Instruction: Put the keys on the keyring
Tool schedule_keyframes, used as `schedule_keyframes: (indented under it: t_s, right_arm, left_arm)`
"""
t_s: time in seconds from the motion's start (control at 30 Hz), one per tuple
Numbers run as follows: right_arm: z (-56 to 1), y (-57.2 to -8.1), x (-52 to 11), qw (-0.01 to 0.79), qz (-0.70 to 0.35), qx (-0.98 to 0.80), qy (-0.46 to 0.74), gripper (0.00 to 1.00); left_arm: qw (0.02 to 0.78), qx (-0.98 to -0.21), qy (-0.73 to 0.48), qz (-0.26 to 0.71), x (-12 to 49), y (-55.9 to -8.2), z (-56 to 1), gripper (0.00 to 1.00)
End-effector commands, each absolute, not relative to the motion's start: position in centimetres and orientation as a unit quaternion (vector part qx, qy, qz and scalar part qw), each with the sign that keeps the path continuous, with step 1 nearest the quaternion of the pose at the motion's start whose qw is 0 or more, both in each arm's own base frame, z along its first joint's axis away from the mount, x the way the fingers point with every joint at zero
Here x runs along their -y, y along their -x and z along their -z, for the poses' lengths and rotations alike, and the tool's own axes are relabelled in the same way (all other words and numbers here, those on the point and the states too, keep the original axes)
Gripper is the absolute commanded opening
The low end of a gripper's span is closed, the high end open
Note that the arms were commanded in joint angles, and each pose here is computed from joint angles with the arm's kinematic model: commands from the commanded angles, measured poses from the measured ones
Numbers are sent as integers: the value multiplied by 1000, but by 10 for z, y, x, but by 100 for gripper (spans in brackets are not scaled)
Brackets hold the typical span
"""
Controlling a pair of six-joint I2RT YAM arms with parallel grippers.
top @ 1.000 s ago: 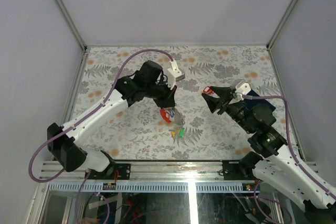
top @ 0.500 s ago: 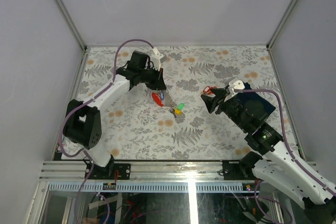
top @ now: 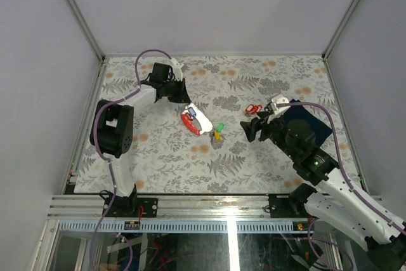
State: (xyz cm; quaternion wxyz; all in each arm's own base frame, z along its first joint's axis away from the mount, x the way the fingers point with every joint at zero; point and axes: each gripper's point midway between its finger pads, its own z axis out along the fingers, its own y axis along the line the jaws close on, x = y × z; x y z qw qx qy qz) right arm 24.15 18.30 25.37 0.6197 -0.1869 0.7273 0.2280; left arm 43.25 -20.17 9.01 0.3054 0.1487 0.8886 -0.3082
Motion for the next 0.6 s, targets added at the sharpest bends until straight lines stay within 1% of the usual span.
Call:
schedule_keyframes:
  t_s: [0.0,0.07,0.1,0.13,0.23,0.3,0.4,0.43,0.47,0.5,0.53,0.57]
  right_arm:
    - [-252,-243,-176,597,-218,-755,160,83]
    - [-246,-242,-179,587,-222,-761,162,89]
    - [-244,-241,-181,584,-223,-762,169,96]
    - [-239,-241,-182,578,-223,-765,175,100]
    - [-227,-241,-185,565,-217,-773,188,99]
    - [-224,-243,-188,566,-216,-770,202,99]
    - [-224,-243,-191,572,-220,-761,212,99]
    - [-222,-245,-190,568,-212,-765,217,99]
    - [-220,-247,-189,562,-202,-773,214,99]
    - [-217,-251,-186,554,-190,-784,205,99]
    - [-212,-253,-182,540,-177,-801,188,99]
    - [-212,-256,-180,529,-168,-813,176,99]
  left_arm:
    - [363,-870,-124,308,194,-473,-103,0]
    - [368,-870,-104,312,187,-480,-100,6]
    - [371,-868,-95,317,183,-482,-102,11]
    - [376,-865,-86,322,179,-485,-105,17]
    - [399,-856,-63,323,165,-491,-119,37]
    - [416,-851,-52,316,154,-492,-132,46]
    - [442,-844,-23,303,133,-493,-152,68]
    - [452,-841,-13,295,126,-492,-161,78]
    - [454,-844,-1,285,121,-489,-165,81]
    - [462,-843,3,276,116,-485,-175,97]
    - [466,-844,9,265,112,-481,-180,100]
    - [470,-845,19,254,107,-475,-184,100]
